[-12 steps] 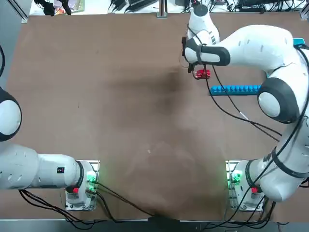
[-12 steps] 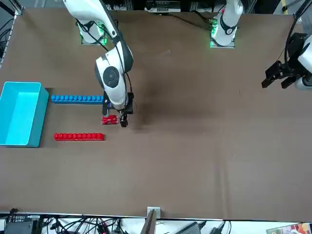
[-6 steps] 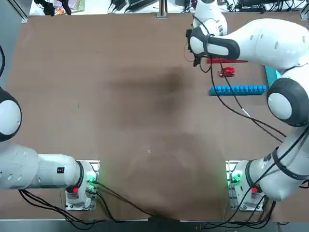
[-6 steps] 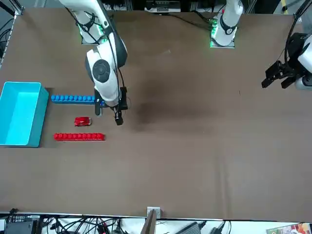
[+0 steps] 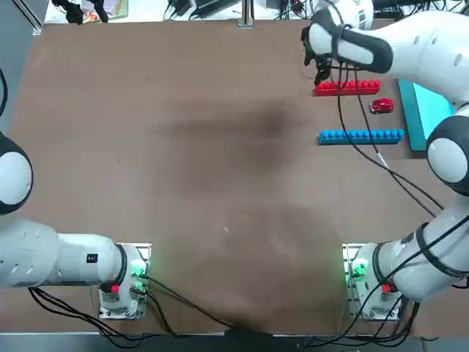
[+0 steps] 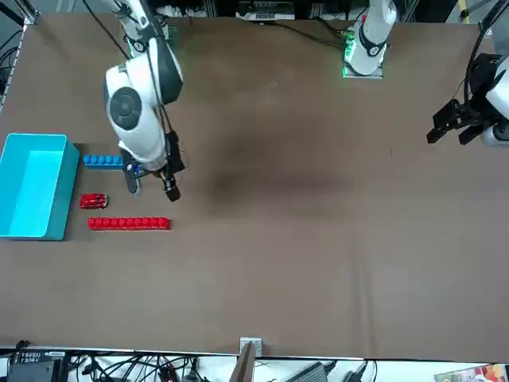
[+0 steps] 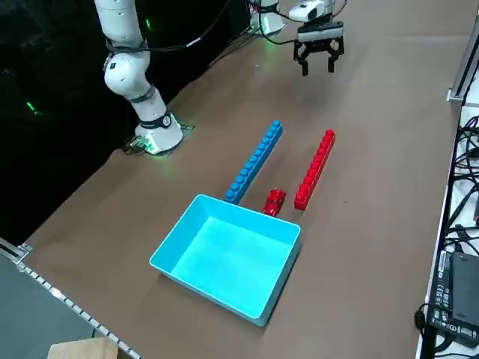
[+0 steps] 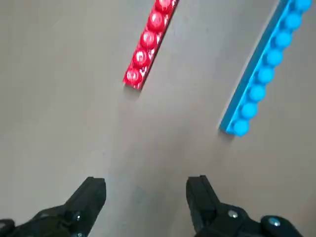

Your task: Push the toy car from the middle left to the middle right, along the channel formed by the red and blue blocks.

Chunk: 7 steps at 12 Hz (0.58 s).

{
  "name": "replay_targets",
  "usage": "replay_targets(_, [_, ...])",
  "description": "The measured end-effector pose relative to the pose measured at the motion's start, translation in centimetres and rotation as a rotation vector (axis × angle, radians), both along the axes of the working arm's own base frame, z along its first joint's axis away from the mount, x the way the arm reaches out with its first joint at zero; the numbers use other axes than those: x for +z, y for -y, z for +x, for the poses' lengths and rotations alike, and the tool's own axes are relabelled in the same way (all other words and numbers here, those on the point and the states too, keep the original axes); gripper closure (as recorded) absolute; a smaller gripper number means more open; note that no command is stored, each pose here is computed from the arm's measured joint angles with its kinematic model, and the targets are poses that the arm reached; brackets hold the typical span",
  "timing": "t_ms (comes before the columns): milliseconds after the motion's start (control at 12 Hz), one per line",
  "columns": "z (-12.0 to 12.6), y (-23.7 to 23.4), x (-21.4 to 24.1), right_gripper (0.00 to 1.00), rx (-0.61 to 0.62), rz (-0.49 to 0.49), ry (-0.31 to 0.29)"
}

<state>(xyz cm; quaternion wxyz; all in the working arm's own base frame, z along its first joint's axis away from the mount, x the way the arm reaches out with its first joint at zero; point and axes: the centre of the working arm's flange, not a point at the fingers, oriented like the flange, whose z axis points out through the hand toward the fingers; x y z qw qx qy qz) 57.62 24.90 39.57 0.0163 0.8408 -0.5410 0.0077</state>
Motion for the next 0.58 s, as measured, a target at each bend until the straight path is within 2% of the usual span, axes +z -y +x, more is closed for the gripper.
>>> replay_targets(333, [1.0, 4.7, 4.5, 0.0, 0.228, -0.002, -0.038])
replay_targets(583, [0.9, 8.4, 8.3, 0.0, 0.476, 0.009, -0.033])
